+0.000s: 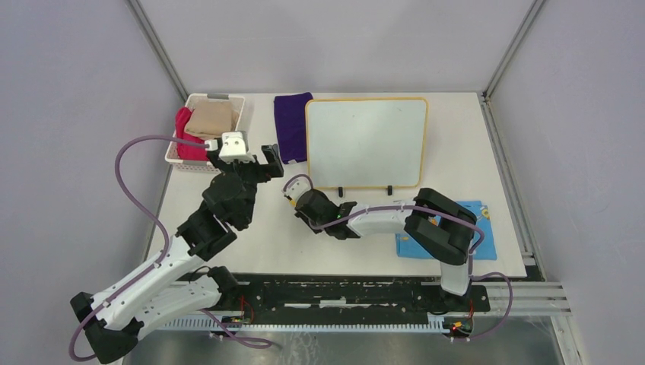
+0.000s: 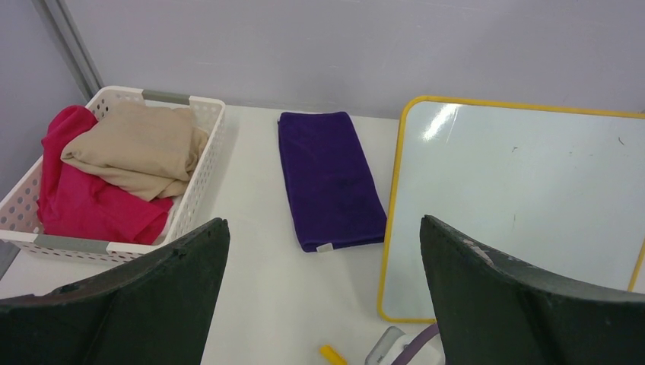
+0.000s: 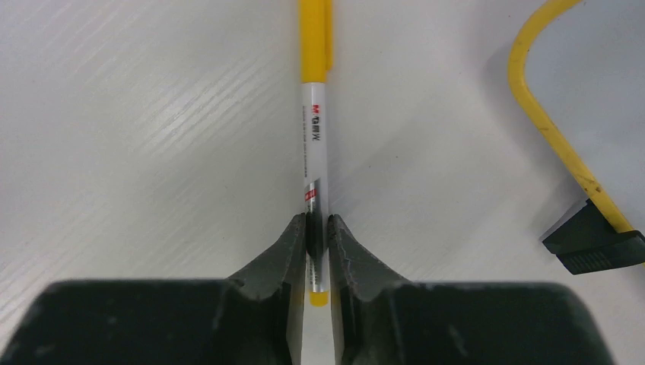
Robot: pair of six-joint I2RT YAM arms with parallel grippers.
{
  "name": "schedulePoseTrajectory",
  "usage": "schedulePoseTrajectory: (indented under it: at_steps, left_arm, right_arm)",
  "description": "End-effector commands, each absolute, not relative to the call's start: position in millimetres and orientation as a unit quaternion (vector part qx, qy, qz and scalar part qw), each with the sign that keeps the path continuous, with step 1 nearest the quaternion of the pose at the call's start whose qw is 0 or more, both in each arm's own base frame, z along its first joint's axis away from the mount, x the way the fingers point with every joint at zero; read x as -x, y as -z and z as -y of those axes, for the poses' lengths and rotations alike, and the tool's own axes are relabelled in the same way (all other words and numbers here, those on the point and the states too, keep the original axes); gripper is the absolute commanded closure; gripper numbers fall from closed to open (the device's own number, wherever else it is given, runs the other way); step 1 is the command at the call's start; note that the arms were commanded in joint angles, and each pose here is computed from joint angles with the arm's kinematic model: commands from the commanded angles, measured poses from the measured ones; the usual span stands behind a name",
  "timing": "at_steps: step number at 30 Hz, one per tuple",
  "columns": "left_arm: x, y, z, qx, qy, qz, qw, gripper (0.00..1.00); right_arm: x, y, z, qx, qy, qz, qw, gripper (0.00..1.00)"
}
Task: Write a sentence on the whiteboard
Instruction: Open the whiteboard marker at the center of the board.
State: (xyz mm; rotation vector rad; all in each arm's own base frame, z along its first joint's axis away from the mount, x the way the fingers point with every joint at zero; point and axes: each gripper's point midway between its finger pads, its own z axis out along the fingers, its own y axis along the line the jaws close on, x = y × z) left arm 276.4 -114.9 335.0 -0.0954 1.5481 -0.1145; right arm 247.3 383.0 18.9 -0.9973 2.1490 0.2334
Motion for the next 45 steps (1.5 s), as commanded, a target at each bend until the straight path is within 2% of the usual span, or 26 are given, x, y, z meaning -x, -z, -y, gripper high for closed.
schedulePoseTrajectory:
  at_steps: [1,3,5,16,23,29,37,45]
  left_arm:
    - [-276,-352,114,0.056,0.061,-0.684,0.725,0.00]
    - [-277,-350,115,0.053,0.061,-0.685,0.724,0.00]
    - [-278,-349,118,0.047,0.062,-0.687,0.723,0.00]
    - [-285,-332,160,-0.017,0.114,-0.700,0.705,0.00]
    - [-273,-331,205,-0.042,0.239,-0.702,0.669,0.00]
    - [-245,-343,246,-0.082,0.369,-0.690,0.617,0.00]
    - [-198,-315,287,-0.139,0.503,-0.682,0.512,0.00]
    - [-193,-321,287,-0.124,0.531,-0.664,0.512,0.00]
  right_arm:
    - [-232,3,-350,0.393,-0.072,-0.853,0.335,0.86]
    - [-231,5,-340,0.383,-0.073,-0.858,0.335,0.96]
    - [-230,3,-330,0.372,-0.077,-0.861,0.338,1.00]
    - [-218,-93,-279,0.299,-0.153,-0.808,0.485,1.00]
    - [-199,-130,-231,0.239,-0.195,-0.775,0.551,1.00]
    - [-186,-164,-212,0.207,-0.252,-0.726,0.605,1.00]
    - [-170,-192,-222,0.224,-0.321,-0.675,0.626,1.00]
    - [-159,-219,-243,0.244,-0.377,-0.632,0.631,1.00]
